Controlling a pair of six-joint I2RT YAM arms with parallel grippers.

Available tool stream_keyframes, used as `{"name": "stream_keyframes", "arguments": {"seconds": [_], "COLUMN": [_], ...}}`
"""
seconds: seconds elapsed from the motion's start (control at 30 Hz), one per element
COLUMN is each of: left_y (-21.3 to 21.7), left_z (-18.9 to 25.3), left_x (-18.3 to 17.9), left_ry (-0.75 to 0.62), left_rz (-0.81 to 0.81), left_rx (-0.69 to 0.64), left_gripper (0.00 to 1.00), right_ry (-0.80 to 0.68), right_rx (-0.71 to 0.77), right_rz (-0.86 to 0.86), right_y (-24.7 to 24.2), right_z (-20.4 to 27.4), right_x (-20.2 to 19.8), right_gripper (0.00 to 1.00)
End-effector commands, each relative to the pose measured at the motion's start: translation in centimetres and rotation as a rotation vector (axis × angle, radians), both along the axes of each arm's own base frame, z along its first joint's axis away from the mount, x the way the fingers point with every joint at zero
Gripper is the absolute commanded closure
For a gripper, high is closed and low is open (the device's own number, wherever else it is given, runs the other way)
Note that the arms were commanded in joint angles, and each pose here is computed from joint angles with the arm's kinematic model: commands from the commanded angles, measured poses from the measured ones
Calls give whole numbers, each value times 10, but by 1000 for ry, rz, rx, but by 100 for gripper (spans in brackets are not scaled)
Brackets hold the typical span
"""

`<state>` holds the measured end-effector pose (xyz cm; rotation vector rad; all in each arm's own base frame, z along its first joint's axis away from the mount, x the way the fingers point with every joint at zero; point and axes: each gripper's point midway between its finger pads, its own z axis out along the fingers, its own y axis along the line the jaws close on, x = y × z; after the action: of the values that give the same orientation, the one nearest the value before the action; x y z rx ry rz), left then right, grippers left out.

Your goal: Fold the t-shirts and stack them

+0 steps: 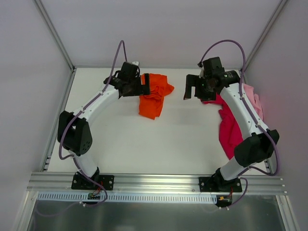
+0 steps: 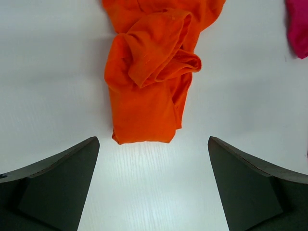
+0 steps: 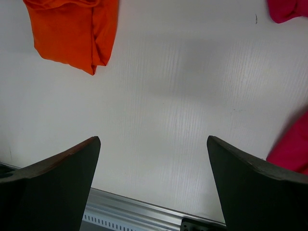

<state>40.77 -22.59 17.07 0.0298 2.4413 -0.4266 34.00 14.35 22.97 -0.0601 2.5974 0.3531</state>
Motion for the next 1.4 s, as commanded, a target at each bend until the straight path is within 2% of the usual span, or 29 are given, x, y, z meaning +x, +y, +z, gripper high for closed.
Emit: {"name": "stream_keyframes", "arguments": {"seconds": [0.0,0.17,0.33,0.37,0.4,0.87,1.13,1.37], "left_y": [-4,-23,-51,-56,-61,-74,-53,-30], "left_z": [5,-20,-9,-23,-13,-51,-50,-23], "left_x": [-4,-9,4,5,14,57,91,141], "left_ry": [-30,79,60,105,84,113,22,-96], "left_rz": [6,-60,-137,-147,-158,-166,-117,-31], "left_rx": [-20,-53,-152,-148,-160,-102,-37,-87], "left_gripper": [1,1,3,3,4,4,3,1], "right_ry": [-15,-30,-56,-61,-60,-45,-21,10], "right_rx": [29,37,45,43,40,-5,27,53], "right_rz": [1,8,14,16,12,-2,29,117], "right_y": [4,6,7,7,6,-8,-5,5], "right_z": [4,10,24,26,26,14,2,-15], "right_x": [5,9,11,11,10,-10,-26,-43], "right_gripper": [0,0,0,0,0,0,0,0]}}
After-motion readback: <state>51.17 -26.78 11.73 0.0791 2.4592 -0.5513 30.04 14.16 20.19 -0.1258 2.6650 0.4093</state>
